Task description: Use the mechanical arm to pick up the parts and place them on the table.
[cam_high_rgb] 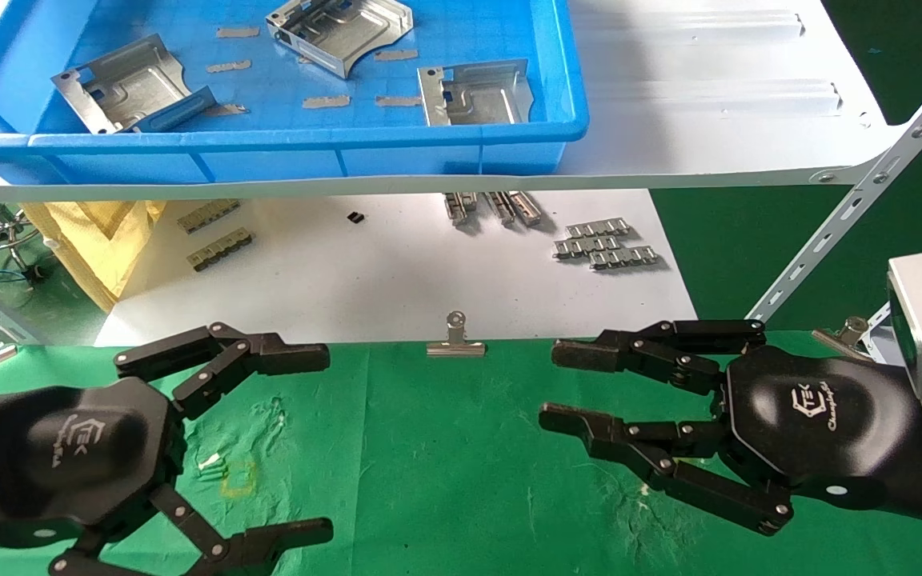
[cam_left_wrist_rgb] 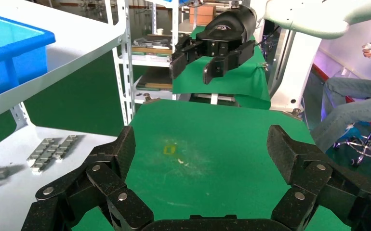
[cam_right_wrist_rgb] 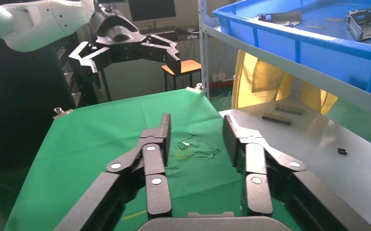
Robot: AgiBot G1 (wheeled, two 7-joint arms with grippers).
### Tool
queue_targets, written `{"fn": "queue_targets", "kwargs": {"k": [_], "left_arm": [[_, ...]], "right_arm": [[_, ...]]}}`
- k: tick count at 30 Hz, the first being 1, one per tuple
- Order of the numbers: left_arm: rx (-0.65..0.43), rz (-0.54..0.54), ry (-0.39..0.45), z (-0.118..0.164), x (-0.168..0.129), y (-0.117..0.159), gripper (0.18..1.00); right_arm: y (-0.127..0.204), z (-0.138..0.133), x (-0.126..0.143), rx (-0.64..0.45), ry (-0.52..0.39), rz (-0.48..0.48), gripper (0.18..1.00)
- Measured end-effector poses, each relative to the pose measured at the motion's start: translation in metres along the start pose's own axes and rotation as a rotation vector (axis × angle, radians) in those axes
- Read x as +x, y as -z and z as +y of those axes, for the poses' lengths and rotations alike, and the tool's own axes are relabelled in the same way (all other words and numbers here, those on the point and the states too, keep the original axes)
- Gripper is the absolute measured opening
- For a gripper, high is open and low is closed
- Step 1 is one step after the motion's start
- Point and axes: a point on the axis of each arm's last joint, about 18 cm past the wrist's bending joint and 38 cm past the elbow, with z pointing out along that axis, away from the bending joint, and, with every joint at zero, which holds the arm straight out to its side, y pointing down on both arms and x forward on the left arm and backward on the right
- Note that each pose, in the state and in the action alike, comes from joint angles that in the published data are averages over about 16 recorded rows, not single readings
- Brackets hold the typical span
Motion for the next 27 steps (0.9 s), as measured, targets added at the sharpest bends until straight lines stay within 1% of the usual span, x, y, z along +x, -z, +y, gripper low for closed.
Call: {"fn": "queue_targets", "kwargs": {"k": [2,6,8,12,14,19,24,27], "left_arm": [[0.000,-0.003,-0.001,0.000,-0.001,0.000,1.001],[-0.004,-0.014,-0.009,-0.003,-0.005,-0.001,1.001],[-0.006,-0.026,-0.017,-0.006,-0.009,-0.001,1.001],[-0.013,-0.065,-0.042,-0.015,-0.024,-0.004,1.001],[-0.016,-0.096,-0.057,-0.022,-0.035,-0.005,1.001],[-0.024,-0.201,-0.087,-0.045,-0.078,-0.011,1.001],[-0.034,-0.324,-0.105,-0.073,-0.134,-0.022,1.001],[-0.051,-0.398,-0.100,-0.089,-0.169,-0.032,1.001]], "right_arm": [[0.000,0.000,0.000,0.000,0.000,0.000,0.511],[0.000,0.000,0.000,0.000,0.000,0.000,0.410],[0.000,0.000,0.000,0.000,0.000,0.000,0.381],[0.000,0.000,0.000,0.000,0.000,0.000,0.307],[0.000,0.000,0.000,0.000,0.000,0.000,0.287],[0.000,0.000,0.000,0.000,0.000,0.000,0.233],[0.000,0.000,0.000,0.000,0.000,0.000,0.204],[0.000,0.000,0.000,0.000,0.000,0.000,0.198]]}}
